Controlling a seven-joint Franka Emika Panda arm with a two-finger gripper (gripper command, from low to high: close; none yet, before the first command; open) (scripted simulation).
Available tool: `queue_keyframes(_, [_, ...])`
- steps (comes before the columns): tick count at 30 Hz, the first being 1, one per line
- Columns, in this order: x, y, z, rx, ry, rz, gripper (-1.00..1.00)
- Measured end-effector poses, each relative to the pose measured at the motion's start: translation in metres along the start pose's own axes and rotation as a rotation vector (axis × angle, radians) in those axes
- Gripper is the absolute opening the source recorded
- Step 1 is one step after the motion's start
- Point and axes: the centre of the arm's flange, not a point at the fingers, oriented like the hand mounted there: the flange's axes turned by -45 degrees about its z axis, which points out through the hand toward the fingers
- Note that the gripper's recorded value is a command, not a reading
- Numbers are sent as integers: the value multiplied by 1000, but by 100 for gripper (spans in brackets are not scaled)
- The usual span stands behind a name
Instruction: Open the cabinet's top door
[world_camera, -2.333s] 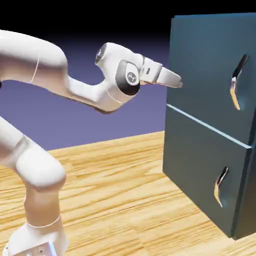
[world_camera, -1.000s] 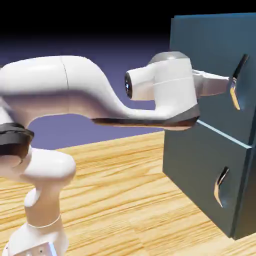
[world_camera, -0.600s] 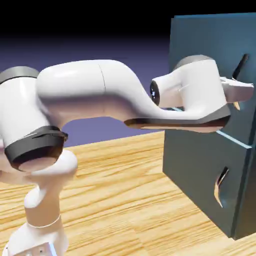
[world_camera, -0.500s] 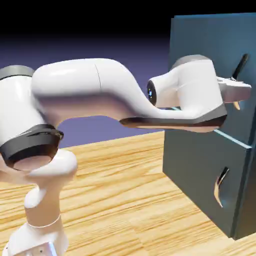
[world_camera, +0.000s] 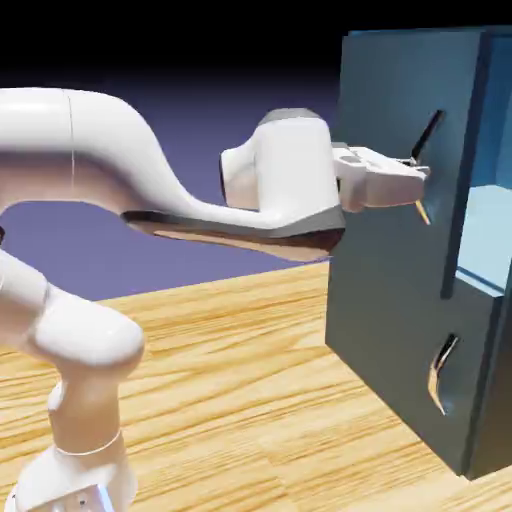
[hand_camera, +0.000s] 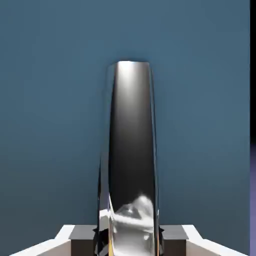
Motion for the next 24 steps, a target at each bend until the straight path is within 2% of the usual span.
queue_keyframes(24, [0,-62,-121,-297,0,2,-100])
